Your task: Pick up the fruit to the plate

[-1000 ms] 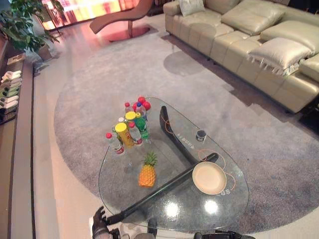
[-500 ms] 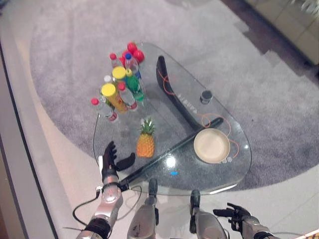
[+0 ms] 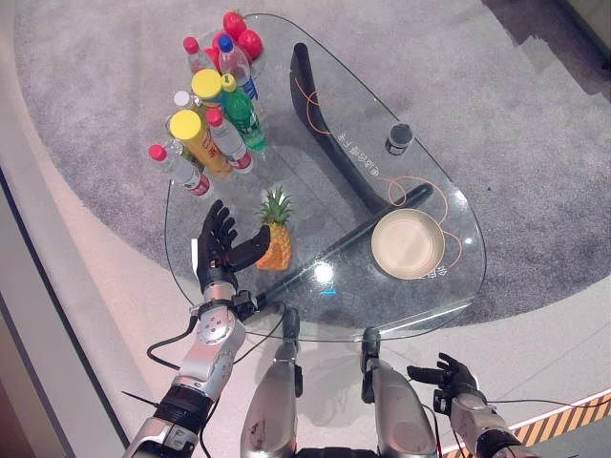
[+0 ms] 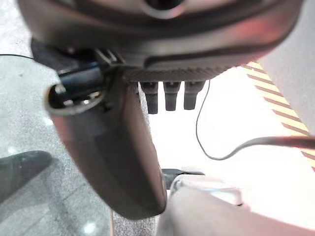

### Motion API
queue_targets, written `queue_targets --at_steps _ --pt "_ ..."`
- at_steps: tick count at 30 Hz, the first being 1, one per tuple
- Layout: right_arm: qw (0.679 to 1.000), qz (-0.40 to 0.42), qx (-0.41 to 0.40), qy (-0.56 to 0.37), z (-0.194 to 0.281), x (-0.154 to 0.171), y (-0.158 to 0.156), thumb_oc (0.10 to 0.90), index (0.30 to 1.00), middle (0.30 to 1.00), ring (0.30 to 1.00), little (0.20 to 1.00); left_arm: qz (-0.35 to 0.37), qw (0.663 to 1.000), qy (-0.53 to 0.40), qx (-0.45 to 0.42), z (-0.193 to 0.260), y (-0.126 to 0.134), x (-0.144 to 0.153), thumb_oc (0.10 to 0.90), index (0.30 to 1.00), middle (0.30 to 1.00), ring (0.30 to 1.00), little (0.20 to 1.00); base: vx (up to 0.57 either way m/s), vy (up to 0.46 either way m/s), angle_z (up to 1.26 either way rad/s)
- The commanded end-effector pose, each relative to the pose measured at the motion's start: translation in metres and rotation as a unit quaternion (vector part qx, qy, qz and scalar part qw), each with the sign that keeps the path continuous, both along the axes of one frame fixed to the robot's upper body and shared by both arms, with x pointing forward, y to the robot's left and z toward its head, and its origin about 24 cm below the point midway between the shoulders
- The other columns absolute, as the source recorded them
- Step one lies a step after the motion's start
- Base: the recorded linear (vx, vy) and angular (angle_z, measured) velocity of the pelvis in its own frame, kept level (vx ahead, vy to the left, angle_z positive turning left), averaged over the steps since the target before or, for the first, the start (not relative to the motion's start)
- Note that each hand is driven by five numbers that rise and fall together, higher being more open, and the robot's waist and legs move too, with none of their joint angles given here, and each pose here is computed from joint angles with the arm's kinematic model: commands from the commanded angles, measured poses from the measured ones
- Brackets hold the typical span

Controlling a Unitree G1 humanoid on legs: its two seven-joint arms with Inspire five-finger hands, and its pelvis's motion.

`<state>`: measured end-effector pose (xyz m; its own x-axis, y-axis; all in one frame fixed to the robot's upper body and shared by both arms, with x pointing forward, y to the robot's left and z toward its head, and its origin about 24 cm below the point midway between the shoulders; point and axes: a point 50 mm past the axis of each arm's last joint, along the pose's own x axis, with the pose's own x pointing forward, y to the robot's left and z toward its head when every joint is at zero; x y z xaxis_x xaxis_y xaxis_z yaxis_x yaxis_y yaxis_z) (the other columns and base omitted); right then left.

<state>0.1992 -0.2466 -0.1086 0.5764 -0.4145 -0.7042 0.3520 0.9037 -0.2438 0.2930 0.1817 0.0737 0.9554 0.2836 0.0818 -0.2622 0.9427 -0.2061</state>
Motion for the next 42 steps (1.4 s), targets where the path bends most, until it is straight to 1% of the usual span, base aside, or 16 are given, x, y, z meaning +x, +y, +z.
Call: queue_targets --at_steps 1,7,14,20,25,29,34,42 --pt "1.0 -0.015 -0.007 0.0 -0.002 -0.01 0.002 0.8 0.9 0.9 0.9 0.9 -0.009 0.996 -0.089 0.004 0.042 -0.002 0.005 0.8 0.9 0.9 0.9 0.9 0.0 0.0 0.0" --pt "1.0 -0.012 -0.006 -0.006 0.001 -0.006 0.003 0.8 0.9 0.9 0.9 0.9 -0.015 0.997 -0.07 0.013 0.038 -0.005 0.008 0.8 0.9 0.9 0.9 0.9 0.0 0.011 -0.04" --pt "1.0 -0.002 -0.003 -0.005 0.002 -0.004 0.004 0.8 0.9 0.9 0.9 0.9 -0.002 0.998 -0.054 0.024 0.032 -0.005 0.011 0.8 0.9 0.9 0.9 0.9 0.0 0.013 -0.01" --pt "1.0 0.004 -0.005 -0.008 0.004 -0.001 0.004 0.8 0.9 0.9 0.9 0.9 -0.012 0.998 -0.036 0.041 0.025 -0.007 0.018 0.8 0.9 0.9 0.9 0.9 0.01 0.012 0.0" --pt "1.0 0.012 -0.004 -0.008 0.006 0.001 0.004 0.8 0.9 0.9 0.9 0.9 -0.008 0.999 -0.026 0.045 0.023 -0.003 0.024 0.8 0.9 0.9 0.9 0.9 0.02 0.043 -0.02" --pt "1.0 0.019 -0.001 -0.01 0.007 0.002 0.006 0.8 0.9 0.9 0.9 0.9 0.014 0.996 -0.03 0.086 0.029 0.003 0.033 0.8 0.9 0.9 0.9 0.9 0.01 0.021 -0.1" --pt "0.999 0.03 0.004 -0.011 0.007 0.003 0.009 0.8 0.9 0.9 0.9 0.9 0.03 0.993 -0.03 0.11 0.035 0.012 0.042 0.8 0.9 0.9 0.9 0.9 0.0 0.0 0.0" --pt "0.999 0.038 0.011 -0.017 0.008 0.007 0.012 0.8 0.9 0.9 0.9 0.9 0.037 0.991 -0.037 0.126 0.042 0.012 0.052 0.8 0.9 0.9 0.9 0.9 0.0 0.0 0.0"
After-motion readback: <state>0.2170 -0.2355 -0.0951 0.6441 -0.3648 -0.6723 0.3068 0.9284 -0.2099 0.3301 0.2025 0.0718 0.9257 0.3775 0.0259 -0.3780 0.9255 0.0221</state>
